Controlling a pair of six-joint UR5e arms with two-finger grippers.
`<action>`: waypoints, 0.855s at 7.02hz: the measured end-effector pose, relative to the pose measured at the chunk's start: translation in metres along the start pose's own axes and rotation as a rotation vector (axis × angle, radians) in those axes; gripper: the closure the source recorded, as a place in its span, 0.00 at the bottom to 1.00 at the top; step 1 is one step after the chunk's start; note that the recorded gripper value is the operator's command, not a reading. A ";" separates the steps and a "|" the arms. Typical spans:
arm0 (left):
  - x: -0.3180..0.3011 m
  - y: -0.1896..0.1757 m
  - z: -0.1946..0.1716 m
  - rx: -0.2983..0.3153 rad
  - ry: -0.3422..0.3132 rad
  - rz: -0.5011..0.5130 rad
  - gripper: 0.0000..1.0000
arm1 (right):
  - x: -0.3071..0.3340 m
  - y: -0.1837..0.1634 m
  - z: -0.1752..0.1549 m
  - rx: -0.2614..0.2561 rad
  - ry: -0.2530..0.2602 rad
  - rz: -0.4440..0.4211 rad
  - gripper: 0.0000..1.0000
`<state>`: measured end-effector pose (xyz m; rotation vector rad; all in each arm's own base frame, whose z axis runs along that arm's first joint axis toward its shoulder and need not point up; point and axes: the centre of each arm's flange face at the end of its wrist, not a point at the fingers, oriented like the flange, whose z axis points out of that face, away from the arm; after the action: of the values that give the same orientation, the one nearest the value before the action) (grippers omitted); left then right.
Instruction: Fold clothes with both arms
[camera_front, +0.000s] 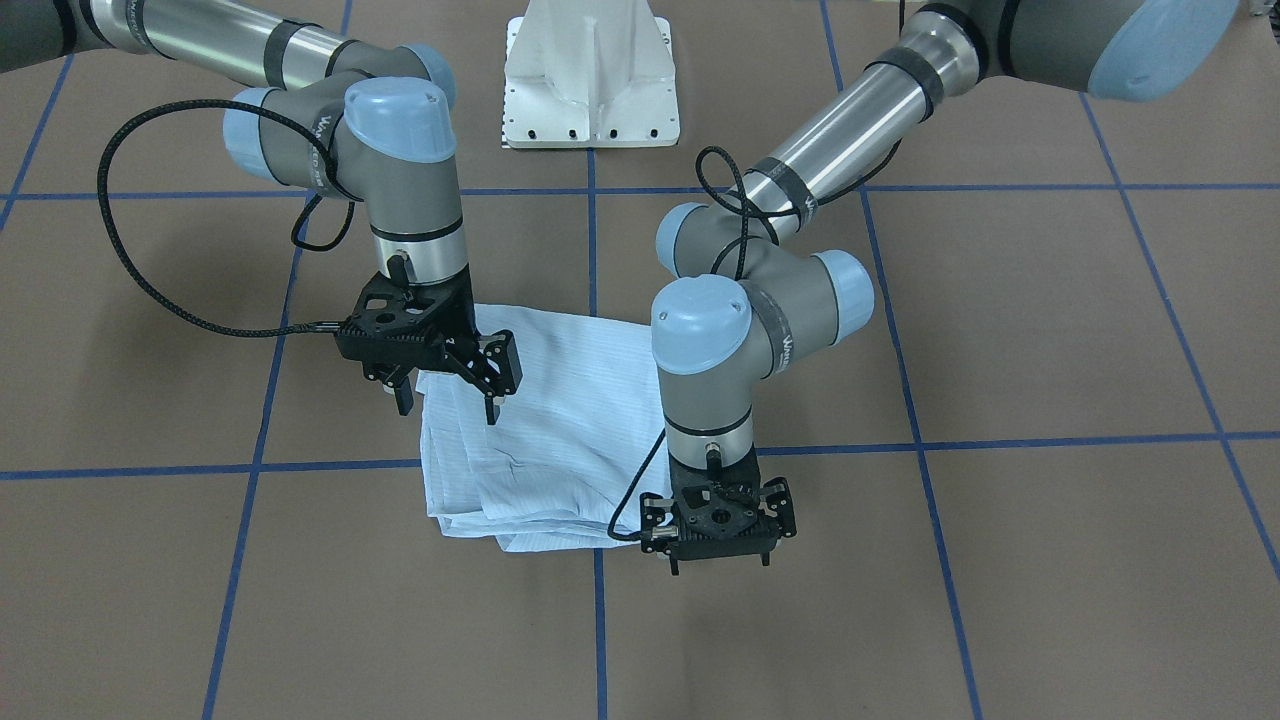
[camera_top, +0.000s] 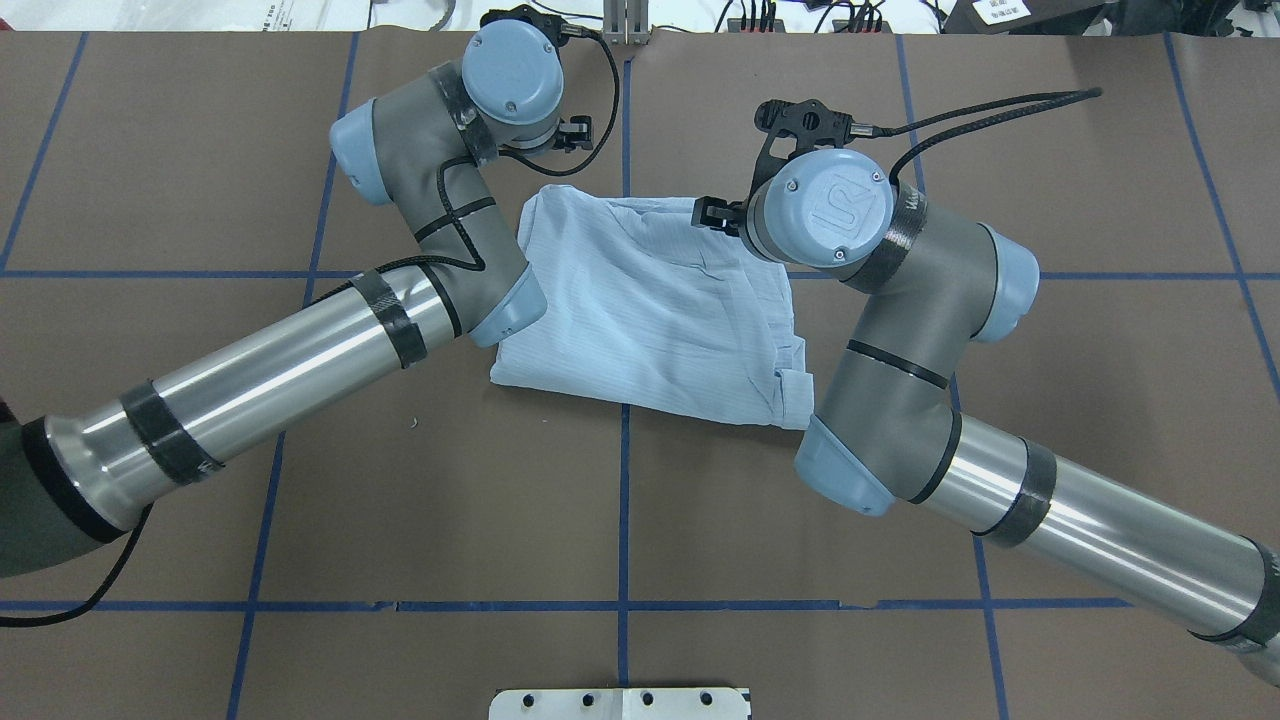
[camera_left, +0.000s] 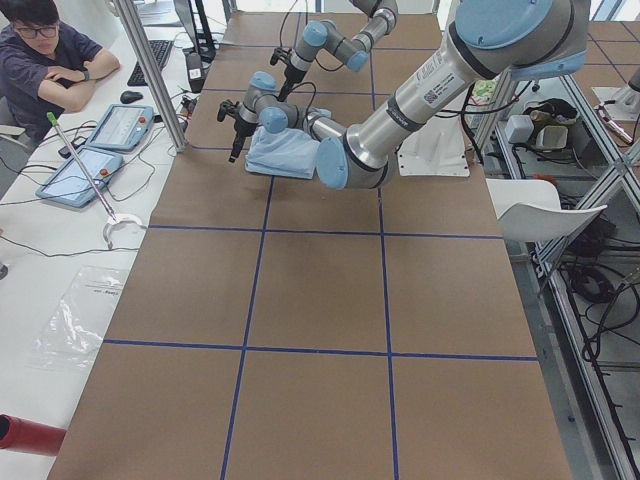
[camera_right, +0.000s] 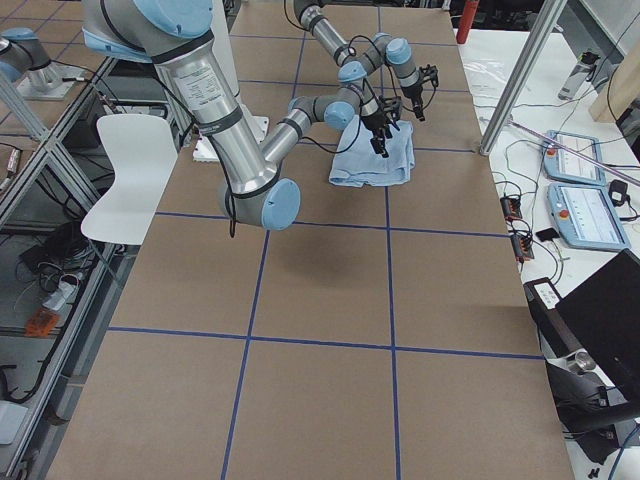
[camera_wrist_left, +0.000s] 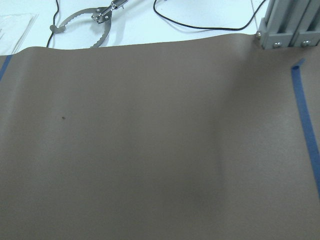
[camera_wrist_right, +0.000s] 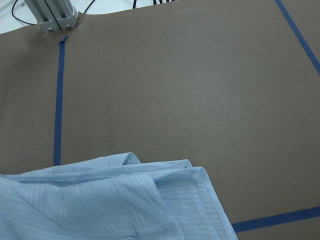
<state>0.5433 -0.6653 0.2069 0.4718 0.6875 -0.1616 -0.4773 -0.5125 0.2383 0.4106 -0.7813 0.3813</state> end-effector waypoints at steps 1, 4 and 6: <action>-0.016 0.012 -0.025 -0.007 0.039 0.044 0.00 | 0.006 0.008 -0.008 -0.012 -0.007 -0.004 0.00; -0.088 0.063 -0.096 0.032 0.142 0.155 0.00 | 0.008 0.080 -0.034 -0.067 -0.016 0.033 0.00; -0.093 0.068 -0.112 0.048 0.164 0.165 0.00 | 0.002 0.129 -0.035 -0.079 -0.023 0.080 0.00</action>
<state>0.4289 -0.5537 0.2163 0.5898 0.8026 0.0163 -0.5165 -0.3845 0.2450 0.3109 -0.8344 0.4191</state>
